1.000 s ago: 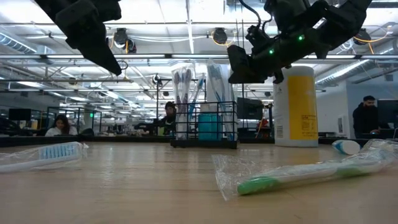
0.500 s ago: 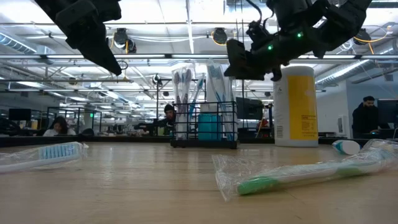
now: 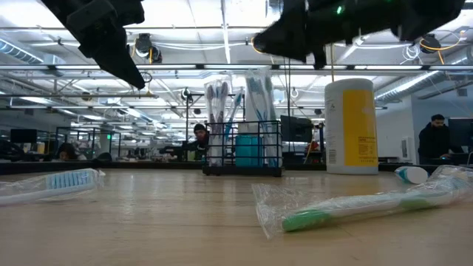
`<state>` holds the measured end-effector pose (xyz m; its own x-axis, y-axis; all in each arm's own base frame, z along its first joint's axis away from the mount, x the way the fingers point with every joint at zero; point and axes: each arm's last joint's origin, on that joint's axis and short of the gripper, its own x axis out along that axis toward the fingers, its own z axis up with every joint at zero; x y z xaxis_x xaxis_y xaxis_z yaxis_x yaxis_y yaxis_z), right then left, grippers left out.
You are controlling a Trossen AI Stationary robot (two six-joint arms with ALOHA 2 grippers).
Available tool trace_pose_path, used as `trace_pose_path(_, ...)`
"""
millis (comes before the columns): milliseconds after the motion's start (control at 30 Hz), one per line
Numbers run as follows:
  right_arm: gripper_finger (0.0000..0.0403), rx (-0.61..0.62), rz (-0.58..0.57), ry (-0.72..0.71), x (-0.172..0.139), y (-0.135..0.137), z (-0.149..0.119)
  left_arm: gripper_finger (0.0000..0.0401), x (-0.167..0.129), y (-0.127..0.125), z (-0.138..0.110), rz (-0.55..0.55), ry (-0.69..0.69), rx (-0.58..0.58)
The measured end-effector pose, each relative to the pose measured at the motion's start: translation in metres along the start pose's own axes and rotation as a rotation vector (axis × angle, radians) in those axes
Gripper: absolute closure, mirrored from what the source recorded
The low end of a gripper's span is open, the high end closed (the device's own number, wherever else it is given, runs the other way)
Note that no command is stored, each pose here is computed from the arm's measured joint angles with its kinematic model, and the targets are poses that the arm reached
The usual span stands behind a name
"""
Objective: Pick & Place toothbrushing station
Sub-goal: Put the orange toothbrush into the black wire organizer
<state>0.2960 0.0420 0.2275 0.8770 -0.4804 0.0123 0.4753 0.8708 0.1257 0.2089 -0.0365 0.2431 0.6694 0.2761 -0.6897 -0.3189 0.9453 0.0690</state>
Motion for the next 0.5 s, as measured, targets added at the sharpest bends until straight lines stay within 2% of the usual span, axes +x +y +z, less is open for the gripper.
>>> trace_pose_path(133, 0.0252, -0.012, 0.101, -0.026, -0.016, 0.028, 0.015, 0.0272, 0.0, -0.001, 0.002, -0.006, -0.017, -0.008)
trace_pose_path(233, 0.0252, -0.033, 0.156, 0.016, -0.025, 0.045, 0.019, 0.0272, 0.0, -0.001, 0.003, -0.011, -0.029, -0.014)
trace_pose_path(400, 0.0252, -0.006, 0.163, 0.266, -0.038, 0.056, 0.003, 0.0272, 0.0, -0.002, 0.006, -0.02, -0.054, -0.024)
trace_pose_path(500, 0.0252, 0.106, 0.195, 0.467, -0.049, 0.056, -0.014, 0.0272, 0.0, -0.003, 0.007, -0.024, -0.066, -0.03)
